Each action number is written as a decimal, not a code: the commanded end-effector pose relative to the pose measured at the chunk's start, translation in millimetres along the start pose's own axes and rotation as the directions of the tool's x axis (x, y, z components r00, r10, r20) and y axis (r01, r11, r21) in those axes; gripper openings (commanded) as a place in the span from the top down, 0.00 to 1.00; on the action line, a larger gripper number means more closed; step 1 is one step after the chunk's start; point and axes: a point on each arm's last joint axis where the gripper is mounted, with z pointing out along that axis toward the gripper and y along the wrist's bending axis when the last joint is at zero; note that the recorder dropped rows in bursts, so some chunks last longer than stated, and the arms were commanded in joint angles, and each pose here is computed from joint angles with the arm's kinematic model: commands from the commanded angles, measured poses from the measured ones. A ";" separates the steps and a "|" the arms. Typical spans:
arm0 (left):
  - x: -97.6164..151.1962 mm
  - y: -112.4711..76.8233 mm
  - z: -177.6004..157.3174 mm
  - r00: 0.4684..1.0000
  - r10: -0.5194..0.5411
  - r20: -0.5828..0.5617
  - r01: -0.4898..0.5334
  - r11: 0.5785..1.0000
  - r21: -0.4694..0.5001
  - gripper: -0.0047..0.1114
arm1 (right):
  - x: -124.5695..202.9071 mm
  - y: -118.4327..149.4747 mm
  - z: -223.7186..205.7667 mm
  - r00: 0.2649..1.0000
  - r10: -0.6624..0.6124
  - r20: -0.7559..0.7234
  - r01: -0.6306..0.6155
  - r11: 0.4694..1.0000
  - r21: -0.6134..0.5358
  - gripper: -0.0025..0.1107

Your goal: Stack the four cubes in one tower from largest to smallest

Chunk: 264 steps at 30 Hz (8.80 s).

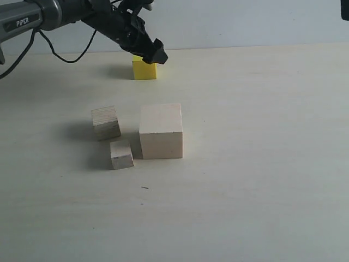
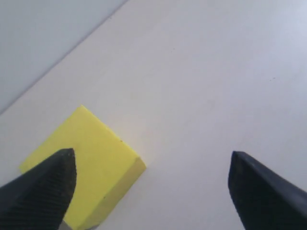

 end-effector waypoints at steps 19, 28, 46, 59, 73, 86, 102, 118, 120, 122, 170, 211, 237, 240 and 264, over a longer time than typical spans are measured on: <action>7.1 24.2 0.9 0.980 -0.159 0.121 0.158 0.987 0.015 0.25 | -0.9 0.8 0.1 1.000 0.026 0.018 -0.025 1.000 -0.012 0.98; 15.9 28.1 13.9 0.977 -0.170 0.129 0.174 0.985 -0.016 0.25 | -0.6 0.7 0.1 1.000 0.026 0.014 -0.026 1.000 -0.011 0.98; 26.7 28.2 27.8 0.971 -0.207 0.121 0.210 0.978 -0.008 0.25 | -0.9 0.8 0.1 0.999 0.028 0.018 -0.028 1.000 -0.012 0.98; 30.2 21.6 28.2 0.971 -0.232 0.066 0.228 0.972 0.056 0.25 | -0.9 0.8 0.1 0.999 0.028 0.018 -0.028 1.000 -0.012 0.98; 34.1 20.8 33.3 0.971 -0.233 0.059 0.230 0.972 0.055 0.27 | -1.1 0.8 0.1 0.999 0.026 0.020 -0.026 1.000 -0.013 0.98; 36.6 17.6 33.9 0.972 -0.232 0.029 0.229 0.970 0.084 0.28 | -0.9 0.8 0.1 0.999 0.028 0.018 -0.028 1.000 -0.012 0.98; 13.0 23.8 0.9 0.987 -0.151 0.046 0.151 0.988 -0.003 0.28 | -0.6 0.7 0.1 1.000 0.026 0.014 -0.026 1.000 -0.011 0.98; 14.8 29.5 1.5 0.974 -0.220 0.046 0.223 0.973 -0.064 0.28 | -0.6 0.7 0.1 1.000 0.026 0.014 -0.026 1.000 -0.011 0.98; 16.8 29.9 4.1 0.957 -0.285 0.047 0.288 0.956 -0.063 0.28 | -0.6 0.7 0.1 0.999 0.029 0.014 -0.028 1.000 -0.011 0.98; 20.2 28.9 8.7 0.950 -0.310 0.039 0.311 0.948 -0.059 0.28 | -0.6 0.7 0.1 0.999 0.029 0.014 -0.028 1.000 -0.011 0.98; -0.7 18.8 -22.0 0.955 -0.295 -0.005 0.294 0.953 -0.068 0.96 | 0.8 -2.1 0.8 1.000 0.023 -0.003 -0.023 1.000 0.020 0.98; 6.2 45.5 -14.7 0.910 -0.342 0.233 0.318 0.939 0.133 0.96 | -5.6 -30.9 96.2 0.979 -0.021 -0.204 0.100 0.918 0.384 0.98; 20.3 30.0 27.0 0.924 -0.307 0.230 0.291 0.951 0.101 0.96 | -4.0 -28.7 96.9 0.978 0.007 -0.208 0.071 0.928 0.365 0.98; 24.3 30.7 31.5 0.924 -0.310 0.225 0.296 0.951 0.093 0.96 | -3.5 -27.5 97.2 0.978 0.020 -0.209 0.057 0.933 0.355 0.98; 59.8 30.8 36.2 0.962 -0.265 -0.060 0.271 0.956 0.116 0.96 | -6.7 -25.8 97.8 0.985 0.004 -0.175 0.055 0.940 0.336 0.98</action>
